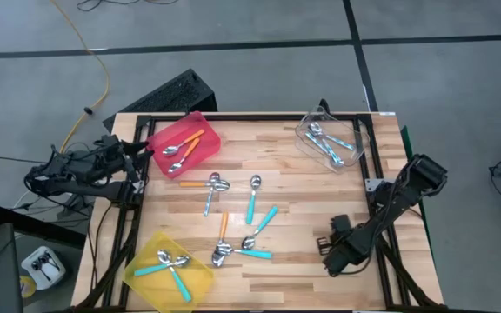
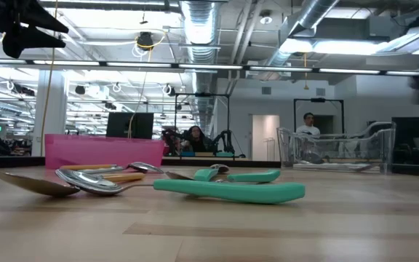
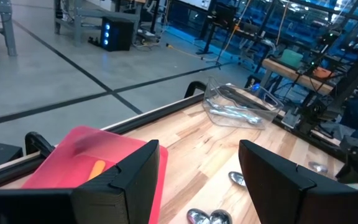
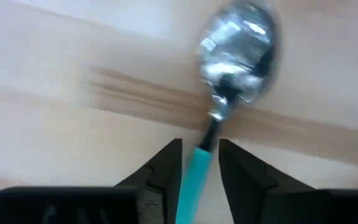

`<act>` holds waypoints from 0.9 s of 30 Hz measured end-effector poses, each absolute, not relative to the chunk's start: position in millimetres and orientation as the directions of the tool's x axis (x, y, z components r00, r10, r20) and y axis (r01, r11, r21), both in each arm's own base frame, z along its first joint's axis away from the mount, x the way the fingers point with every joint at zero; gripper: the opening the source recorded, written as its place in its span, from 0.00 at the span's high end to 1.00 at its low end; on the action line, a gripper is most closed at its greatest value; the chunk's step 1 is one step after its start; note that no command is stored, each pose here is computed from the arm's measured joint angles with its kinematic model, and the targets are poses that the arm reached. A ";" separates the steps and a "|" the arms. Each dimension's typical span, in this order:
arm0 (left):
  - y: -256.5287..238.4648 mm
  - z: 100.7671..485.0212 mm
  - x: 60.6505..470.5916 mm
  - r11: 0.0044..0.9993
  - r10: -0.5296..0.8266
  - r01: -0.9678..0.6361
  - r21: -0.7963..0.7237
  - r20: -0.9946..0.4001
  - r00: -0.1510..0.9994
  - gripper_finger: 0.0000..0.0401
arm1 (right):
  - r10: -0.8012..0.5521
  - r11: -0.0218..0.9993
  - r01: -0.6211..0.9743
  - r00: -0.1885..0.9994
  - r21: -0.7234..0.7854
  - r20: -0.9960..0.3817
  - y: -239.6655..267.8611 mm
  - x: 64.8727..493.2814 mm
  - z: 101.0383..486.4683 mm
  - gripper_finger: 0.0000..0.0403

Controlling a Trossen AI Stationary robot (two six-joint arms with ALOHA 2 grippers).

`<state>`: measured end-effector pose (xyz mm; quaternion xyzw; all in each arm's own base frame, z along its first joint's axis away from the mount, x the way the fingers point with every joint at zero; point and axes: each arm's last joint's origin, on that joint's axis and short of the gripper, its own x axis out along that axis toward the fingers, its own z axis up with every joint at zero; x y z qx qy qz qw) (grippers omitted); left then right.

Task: Sort silverware by color (type)
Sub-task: Put the light blue spoon into the yellow bin

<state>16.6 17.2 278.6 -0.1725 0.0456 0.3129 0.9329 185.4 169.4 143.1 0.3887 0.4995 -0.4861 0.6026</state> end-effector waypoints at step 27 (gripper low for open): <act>17.4 278.6 16.5 0.741 0.574 -0.604 -0.292 -0.192 0.796 0.49 | 0.038 0.787 0.580 0.295 0.210 -0.955 143.6 279.8 208.3 0.72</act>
